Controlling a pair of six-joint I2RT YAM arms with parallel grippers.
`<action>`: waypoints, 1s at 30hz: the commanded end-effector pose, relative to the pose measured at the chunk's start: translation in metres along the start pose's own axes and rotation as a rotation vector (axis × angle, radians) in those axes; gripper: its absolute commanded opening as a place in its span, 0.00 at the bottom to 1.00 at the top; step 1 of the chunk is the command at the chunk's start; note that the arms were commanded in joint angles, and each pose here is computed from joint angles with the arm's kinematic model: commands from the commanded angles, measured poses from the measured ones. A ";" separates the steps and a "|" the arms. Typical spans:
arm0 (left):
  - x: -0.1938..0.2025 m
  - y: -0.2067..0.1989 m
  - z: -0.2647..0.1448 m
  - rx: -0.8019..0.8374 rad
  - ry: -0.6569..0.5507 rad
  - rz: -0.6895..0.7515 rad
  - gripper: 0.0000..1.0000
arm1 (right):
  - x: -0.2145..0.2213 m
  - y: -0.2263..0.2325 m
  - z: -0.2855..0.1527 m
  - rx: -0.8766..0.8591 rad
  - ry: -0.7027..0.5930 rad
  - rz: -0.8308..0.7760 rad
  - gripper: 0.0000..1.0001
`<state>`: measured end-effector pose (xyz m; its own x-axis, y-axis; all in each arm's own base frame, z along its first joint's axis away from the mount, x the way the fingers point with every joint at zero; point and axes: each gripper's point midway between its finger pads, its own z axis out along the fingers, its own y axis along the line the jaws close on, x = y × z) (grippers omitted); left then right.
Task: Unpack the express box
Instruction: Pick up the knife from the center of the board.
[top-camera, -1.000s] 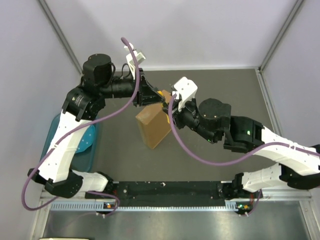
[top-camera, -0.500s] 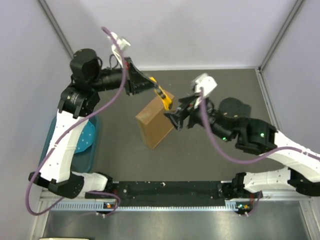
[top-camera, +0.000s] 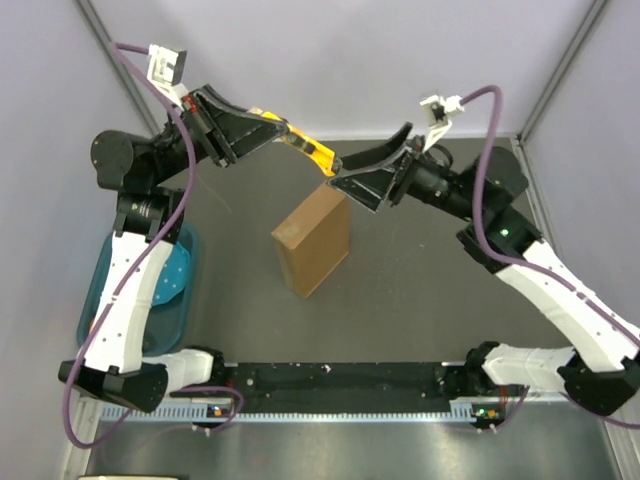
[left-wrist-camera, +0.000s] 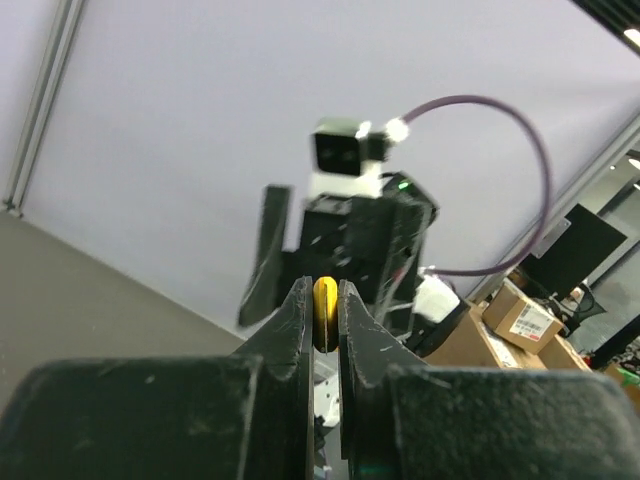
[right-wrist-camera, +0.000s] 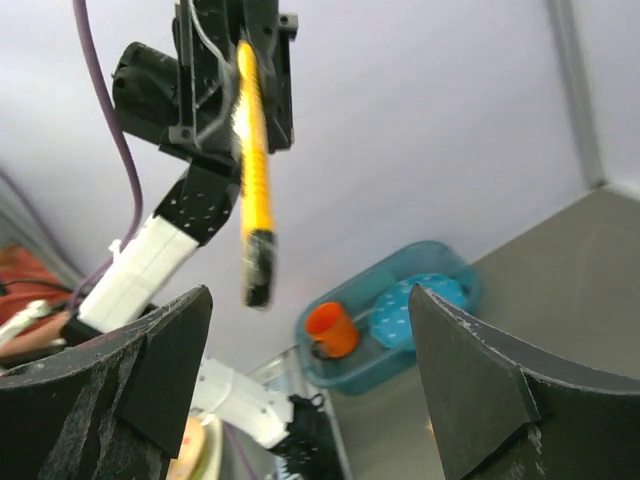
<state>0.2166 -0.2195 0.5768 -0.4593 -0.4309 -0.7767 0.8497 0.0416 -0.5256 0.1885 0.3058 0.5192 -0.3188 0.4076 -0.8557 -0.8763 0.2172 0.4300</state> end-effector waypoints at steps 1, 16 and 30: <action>-0.026 -0.038 0.001 0.100 -0.113 0.096 0.00 | -0.023 0.054 -0.004 -0.308 -0.064 0.052 0.80; -0.036 0.031 0.003 -0.123 -0.261 0.076 0.00 | -0.036 0.005 0.051 -0.272 -0.246 0.171 0.70; -0.019 0.025 -0.006 -0.107 -0.238 0.039 0.00 | -0.050 0.007 0.065 -0.353 -0.315 0.212 0.63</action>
<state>0.2613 -0.2079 0.5654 -0.3808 -0.6165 -0.6892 0.7921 0.1671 -0.5871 0.2391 0.3652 0.5339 -0.4822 0.5818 -0.6550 -0.8434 -0.1063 0.5266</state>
